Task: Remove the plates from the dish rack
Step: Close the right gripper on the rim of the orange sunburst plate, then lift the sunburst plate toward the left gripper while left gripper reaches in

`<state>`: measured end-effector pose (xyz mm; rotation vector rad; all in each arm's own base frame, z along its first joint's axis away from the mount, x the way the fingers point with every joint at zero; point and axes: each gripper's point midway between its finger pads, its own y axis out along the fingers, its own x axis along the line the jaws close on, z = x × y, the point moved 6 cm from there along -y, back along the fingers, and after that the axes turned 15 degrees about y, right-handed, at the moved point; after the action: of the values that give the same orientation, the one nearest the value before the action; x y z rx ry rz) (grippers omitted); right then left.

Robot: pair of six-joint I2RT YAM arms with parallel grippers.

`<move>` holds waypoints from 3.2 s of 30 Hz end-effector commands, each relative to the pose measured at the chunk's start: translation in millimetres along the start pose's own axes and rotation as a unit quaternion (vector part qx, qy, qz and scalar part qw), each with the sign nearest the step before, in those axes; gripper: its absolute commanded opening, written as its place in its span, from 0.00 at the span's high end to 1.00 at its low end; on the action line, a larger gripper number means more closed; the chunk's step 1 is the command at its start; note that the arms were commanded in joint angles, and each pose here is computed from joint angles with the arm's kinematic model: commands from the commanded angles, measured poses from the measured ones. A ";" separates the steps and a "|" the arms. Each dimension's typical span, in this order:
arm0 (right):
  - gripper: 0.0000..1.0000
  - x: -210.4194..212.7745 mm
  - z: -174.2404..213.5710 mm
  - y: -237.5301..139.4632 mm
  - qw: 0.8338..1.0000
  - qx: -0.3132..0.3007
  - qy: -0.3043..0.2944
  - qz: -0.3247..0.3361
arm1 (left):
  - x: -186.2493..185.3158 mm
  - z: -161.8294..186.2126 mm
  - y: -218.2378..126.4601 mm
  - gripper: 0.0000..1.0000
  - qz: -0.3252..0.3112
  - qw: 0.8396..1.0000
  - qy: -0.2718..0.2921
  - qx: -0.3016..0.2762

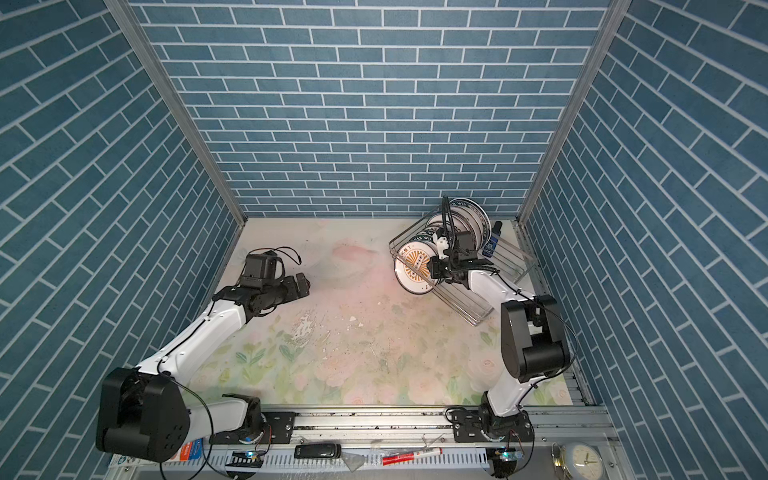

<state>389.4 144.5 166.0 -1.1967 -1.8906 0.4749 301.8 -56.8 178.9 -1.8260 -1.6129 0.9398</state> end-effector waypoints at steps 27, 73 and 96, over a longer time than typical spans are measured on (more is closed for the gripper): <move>0.96 1.0 -2.7 -25.5 0.998 -0.038 -0.043 0.027 | 4.2 8.4 4.6 0.01 -0.009 1.000 0.000 0.015; 1.00 11.3 -22.1 -60.1 0.984 -0.129 -0.111 0.060 | 4.7 10.7 9.4 0.01 -0.008 1.000 -0.006 0.013; 1.00 59.7 -46.7 -144.2 0.966 -0.235 -0.099 0.029 | -2.6 7.8 2.6 0.01 0.020 1.000 -0.005 0.014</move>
<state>340.3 123.5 278.7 -1.5352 -2.2015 0.3480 300.2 -58.0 169.0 -1.8210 -1.5989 0.9699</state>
